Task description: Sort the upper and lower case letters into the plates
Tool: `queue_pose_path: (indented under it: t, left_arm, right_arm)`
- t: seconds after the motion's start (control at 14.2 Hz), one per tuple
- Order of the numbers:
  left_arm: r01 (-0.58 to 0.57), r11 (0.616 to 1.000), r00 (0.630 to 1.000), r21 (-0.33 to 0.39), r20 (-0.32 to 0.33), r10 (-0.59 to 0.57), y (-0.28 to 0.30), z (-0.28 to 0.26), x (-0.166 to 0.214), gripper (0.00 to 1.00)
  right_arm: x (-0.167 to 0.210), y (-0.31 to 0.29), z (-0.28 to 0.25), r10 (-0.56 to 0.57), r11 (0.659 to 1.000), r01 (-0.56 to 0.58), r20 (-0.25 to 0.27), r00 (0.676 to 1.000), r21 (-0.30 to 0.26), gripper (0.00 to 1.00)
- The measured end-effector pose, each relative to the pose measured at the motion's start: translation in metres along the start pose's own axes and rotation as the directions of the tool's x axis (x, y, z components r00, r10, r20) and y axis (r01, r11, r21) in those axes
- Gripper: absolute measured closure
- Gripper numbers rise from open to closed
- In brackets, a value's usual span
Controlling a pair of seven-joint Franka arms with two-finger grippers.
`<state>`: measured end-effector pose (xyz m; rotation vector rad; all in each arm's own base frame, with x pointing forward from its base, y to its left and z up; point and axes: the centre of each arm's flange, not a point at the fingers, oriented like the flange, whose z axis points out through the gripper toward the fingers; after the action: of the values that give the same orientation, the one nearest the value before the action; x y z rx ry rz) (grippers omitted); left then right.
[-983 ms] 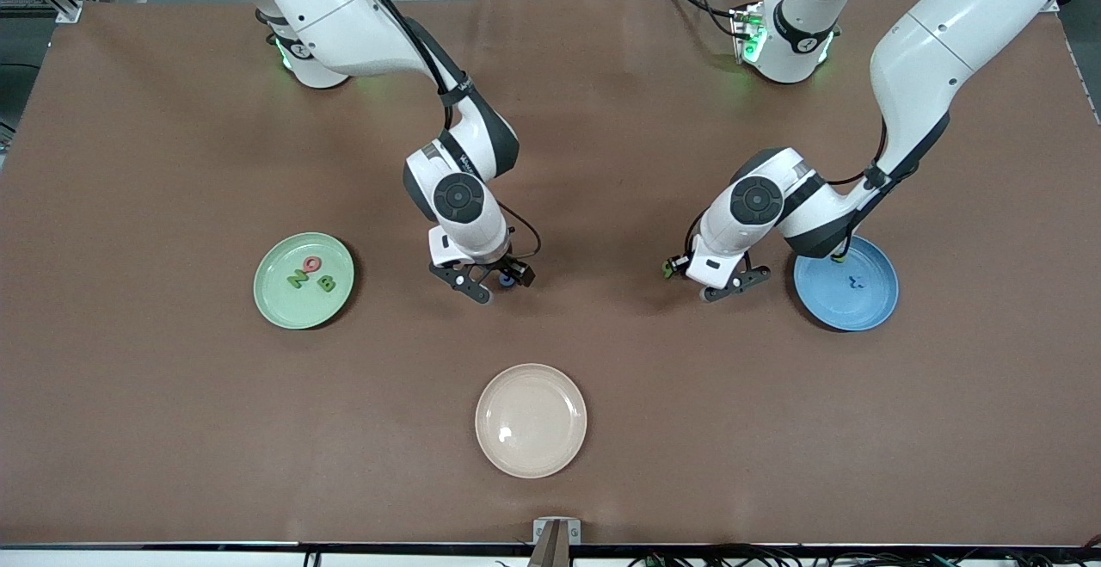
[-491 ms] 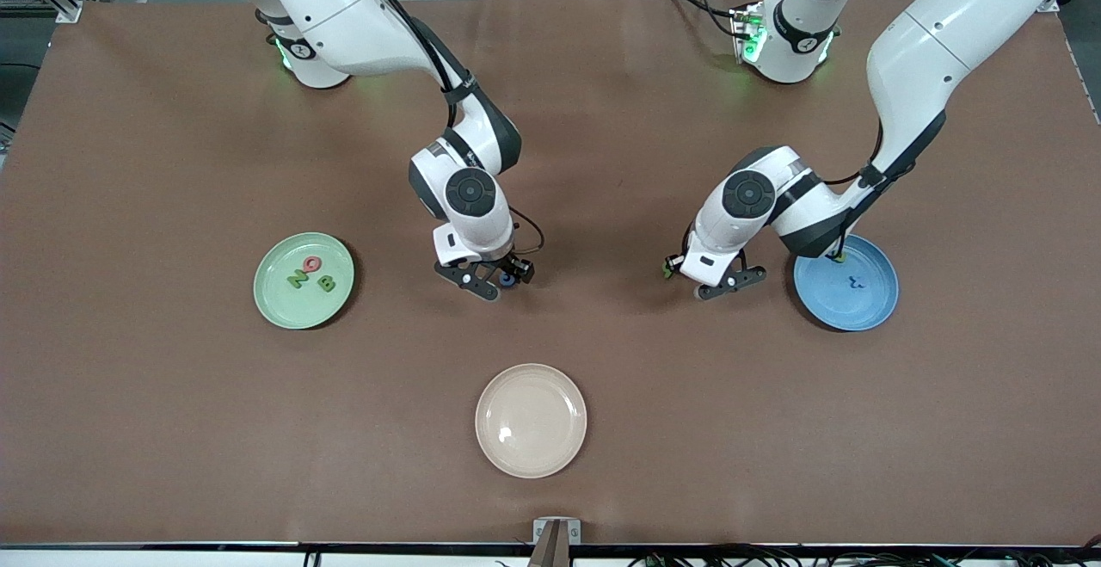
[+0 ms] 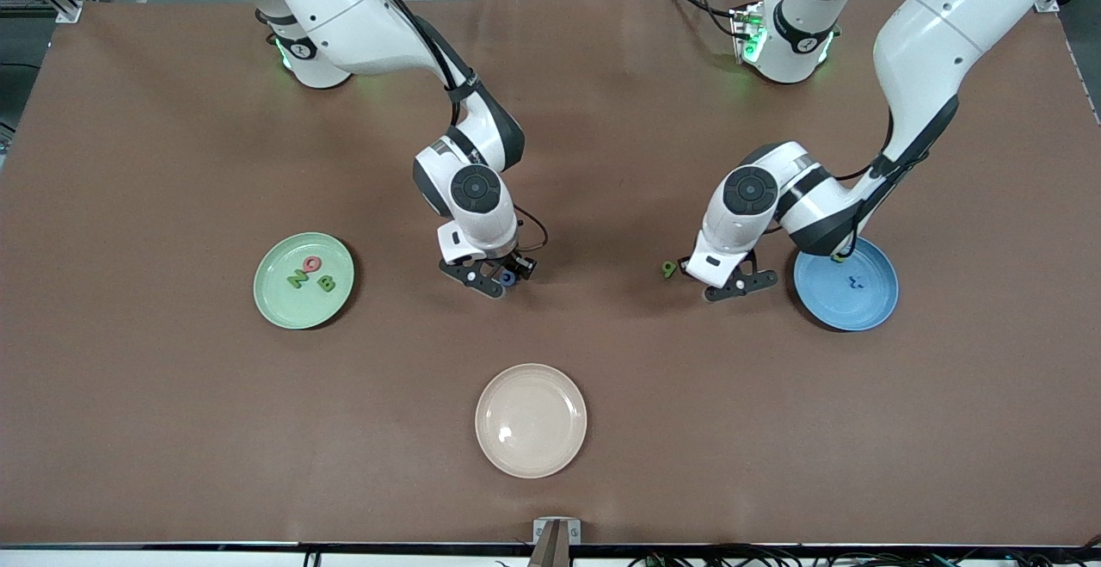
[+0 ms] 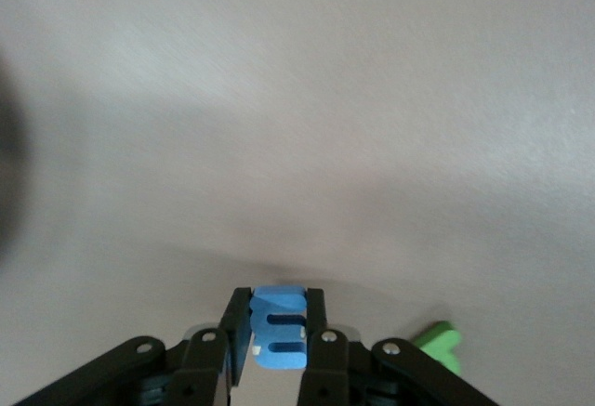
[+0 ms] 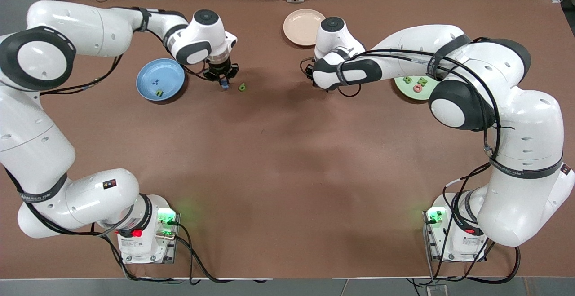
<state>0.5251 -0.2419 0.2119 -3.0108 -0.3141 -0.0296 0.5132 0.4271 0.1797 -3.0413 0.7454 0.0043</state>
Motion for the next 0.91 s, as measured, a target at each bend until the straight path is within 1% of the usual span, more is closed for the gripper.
queue_pose_path:
  t: [0.07, 0.21, 0.35, 0.49, 0.63, 0.77, 0.91]
  left_arm:
    - [-0.024, 1.0, 1.0, 0.019, -0.01, 0.024, -0.008, -0.014, 0.005, 0.72]
    - [-0.07, 0.997, 0.997, 0.039, -0.012, 0.071, -0.033, -0.04, 0.019, 0.72]
    - [-0.117, 0.992, 0.993, 0.037, 0.004, 0.117, -0.078, -0.055, 0.039, 0.72]
    - [-0.157, 0.987, 0.987, 0.019, 0.022, 0.157, -0.136, -0.057, 0.057, 0.72]
    - [-0.183, 0.983, 0.982, 0.007, 0.044, 0.182, -0.181, -0.046, 0.065, 0.72]
    - [-0.195, 0.981, 0.98, -0.021, 0.041, 0.195, -0.192, -0.037, 0.064, 0.72]
    - [-0.223, 0.974, 0.974, -0.033, 0.023, 0.223, -0.188, -0.024, 0.058, 0.72]
  right_arm:
    - [0.0, 0.0, 0.001, -0.012, 1.0, 0.012, -0.01, 1.0, -0.005, 0.4]
    - [0.003, 0.001, 0.002, -0.033, 0.999, 0.032, -0.03, 0.999, -0.015, 0.42]
    - [0.004, 0.002, 0.002, -0.044, 0.999, 0.043, -0.041, 0.998, -0.019, 0.42]
    - [0.003, 0.001, 0.001, -0.058, 0.998, 0.057, -0.051, 0.997, -0.022, 0.42]
    - [0.002, -0.001, 0.0, -0.077, 0.997, 0.076, -0.068, 0.995, -0.016, 0.42]
    - [0.004, -0.003, -0.002, -0.082, 0.997, 0.082, -0.083, 0.993, 0.005, 0.42]
    - [0.003, -0.004, -0.001, -0.083, 0.996, 0.084, -0.085, 0.993, 0.008, 0.42]
